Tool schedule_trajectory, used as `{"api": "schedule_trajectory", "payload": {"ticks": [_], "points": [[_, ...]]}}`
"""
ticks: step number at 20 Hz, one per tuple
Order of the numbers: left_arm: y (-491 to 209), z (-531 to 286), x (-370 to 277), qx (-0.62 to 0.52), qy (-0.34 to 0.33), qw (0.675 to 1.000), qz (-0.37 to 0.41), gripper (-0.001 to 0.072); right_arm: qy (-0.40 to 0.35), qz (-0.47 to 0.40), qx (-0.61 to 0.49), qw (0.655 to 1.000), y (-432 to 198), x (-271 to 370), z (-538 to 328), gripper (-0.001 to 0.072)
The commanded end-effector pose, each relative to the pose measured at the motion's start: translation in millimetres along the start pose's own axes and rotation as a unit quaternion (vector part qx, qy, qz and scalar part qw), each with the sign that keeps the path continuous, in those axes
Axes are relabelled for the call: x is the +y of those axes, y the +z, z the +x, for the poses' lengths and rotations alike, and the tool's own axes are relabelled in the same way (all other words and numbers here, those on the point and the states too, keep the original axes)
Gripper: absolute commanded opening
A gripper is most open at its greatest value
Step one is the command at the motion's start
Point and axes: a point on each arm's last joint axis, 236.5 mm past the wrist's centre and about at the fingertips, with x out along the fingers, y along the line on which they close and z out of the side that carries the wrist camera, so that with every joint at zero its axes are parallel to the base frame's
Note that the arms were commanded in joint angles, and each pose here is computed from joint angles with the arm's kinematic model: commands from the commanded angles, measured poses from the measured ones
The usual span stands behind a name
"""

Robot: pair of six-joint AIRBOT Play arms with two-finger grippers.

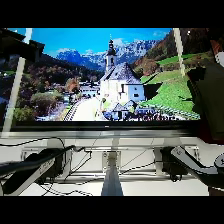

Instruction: Fold the clothes and pants, and hang the long-sleeved shirts on hangers.

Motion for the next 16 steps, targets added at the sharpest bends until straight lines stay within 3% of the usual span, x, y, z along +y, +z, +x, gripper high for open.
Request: {"api": "schedule_trajectory", "payload": {"ticks": [1,2,5,7,9,11,16], "points": [[0.0,-0.2,0.1,0.000,0.000,1.000,0.000,0.0694,0.021,-0.073,0.032,0.997,-17.2,22.9,5.7,0.0236],[0.0,-0.2,0.1,0.000,0.000,1.000,0.000,0.0694,0.030,-0.107,0.043,0.993,-26.9,37.1,6.6,0.0023],[0.0,-0.2,0.1,0.000,0.000,1.000,0.000,0.0694,0.084,-0.219,0.043,0.971,-57.4,96.7,-1.5,0.0013],[0.0,-0.2,0.1,0.000,0.000,1.000,0.000,0.0694,0.128,-0.317,0.042,0.939,-92.9,142.3,-13.5,0.0014],[0.0,-0.2,0.1,0.000,0.000,1.000,0.000,0.0694,0.185,-0.431,0.018,0.883,-132.5,187.5,-35.2,0.0014],[0.0,-0.2,0.1,0.000,0.000,1.000,0.000,0.0694,0.266,-0.535,-0.035,0.801,-181.6,234.3,-79.3,0.0014],[0.0,-0.2,0.1,0.000,0.000,1.000,0.000,0.0694,0.377,-0.602,-0.083,0.699,-266.2,279.8,-147.7,0.0013]]}}
